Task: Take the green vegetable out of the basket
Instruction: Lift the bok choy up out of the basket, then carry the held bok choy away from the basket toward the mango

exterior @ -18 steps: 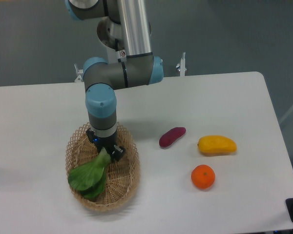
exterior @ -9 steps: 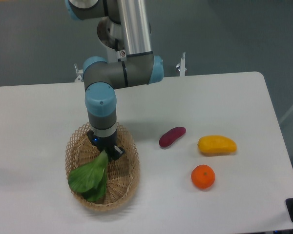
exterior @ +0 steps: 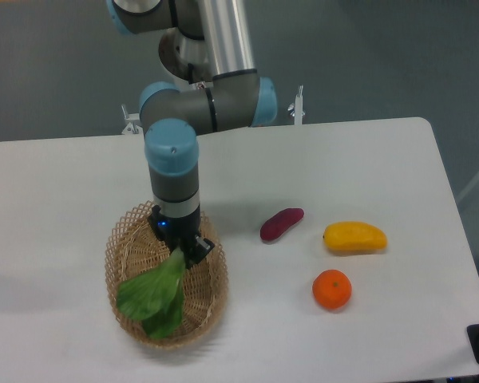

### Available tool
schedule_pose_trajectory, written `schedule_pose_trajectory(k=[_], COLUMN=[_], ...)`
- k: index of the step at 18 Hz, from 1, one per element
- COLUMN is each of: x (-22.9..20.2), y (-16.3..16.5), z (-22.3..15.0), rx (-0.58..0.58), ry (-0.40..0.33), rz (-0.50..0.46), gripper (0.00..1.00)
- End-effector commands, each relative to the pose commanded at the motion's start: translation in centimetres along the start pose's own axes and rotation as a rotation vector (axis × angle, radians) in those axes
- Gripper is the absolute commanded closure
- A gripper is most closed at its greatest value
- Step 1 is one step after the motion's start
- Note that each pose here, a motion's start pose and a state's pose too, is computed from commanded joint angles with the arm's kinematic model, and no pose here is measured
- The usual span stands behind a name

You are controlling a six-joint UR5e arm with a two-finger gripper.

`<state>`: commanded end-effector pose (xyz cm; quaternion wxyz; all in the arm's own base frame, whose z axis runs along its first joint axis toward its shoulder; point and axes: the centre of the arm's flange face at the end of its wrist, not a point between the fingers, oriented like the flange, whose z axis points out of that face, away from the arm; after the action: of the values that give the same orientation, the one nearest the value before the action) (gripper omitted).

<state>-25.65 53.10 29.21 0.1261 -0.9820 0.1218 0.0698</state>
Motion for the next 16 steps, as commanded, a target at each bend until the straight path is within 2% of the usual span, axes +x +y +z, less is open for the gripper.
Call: schedule_pose_trajectory(k=[4,9,11,16], x=[-3.6,-8.7,-10.7,-15.7], y=[1.9,4.1,5.2,10.4], z=[-2.5,-5.6,-6.6,-8.5], rx=[0.068,0.102,0.108,0.075], ry=[-0.019,-0.078,-0.078,-0.077], rz=[-0.064,-0.134,-0.11,-0.054], gripper=[0.67,0.67,0.67,0.67])
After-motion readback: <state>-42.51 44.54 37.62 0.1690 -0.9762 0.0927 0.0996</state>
